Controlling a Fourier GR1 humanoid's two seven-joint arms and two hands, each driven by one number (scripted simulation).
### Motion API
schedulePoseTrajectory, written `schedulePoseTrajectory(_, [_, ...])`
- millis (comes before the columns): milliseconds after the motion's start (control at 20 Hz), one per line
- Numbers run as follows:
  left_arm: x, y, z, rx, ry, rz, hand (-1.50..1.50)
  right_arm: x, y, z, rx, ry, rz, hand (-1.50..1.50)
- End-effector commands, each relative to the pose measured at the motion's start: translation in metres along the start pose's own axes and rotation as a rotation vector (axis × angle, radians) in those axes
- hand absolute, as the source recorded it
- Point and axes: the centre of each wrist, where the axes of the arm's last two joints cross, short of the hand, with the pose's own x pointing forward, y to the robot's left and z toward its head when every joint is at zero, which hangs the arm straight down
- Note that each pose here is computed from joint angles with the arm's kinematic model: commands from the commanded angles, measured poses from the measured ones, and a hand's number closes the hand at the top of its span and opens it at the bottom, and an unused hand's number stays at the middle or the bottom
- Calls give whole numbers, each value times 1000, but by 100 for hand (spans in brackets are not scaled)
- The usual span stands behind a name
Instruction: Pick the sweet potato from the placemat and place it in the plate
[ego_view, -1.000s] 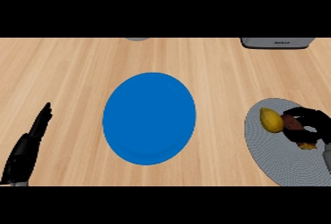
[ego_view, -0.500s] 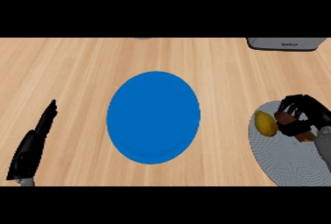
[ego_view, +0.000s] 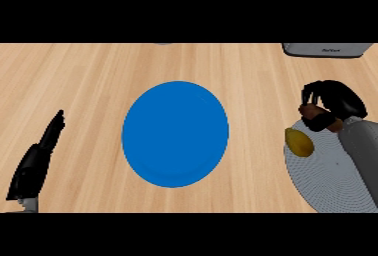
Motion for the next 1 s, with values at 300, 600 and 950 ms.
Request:
schedulePoseTrajectory(300, [-3,16,10,36,41,-5,0,37,-63,-5,-373,-318,-83,150])
schedulePoseTrajectory(600, [-9,10,14,29,32,7,0,92,-87,7,-301,-584,-223,150])
schedulePoseTrajectory(950, [-1,18,-4,53,38,-12,0,163,-80,48,-258,-654,-266,150])
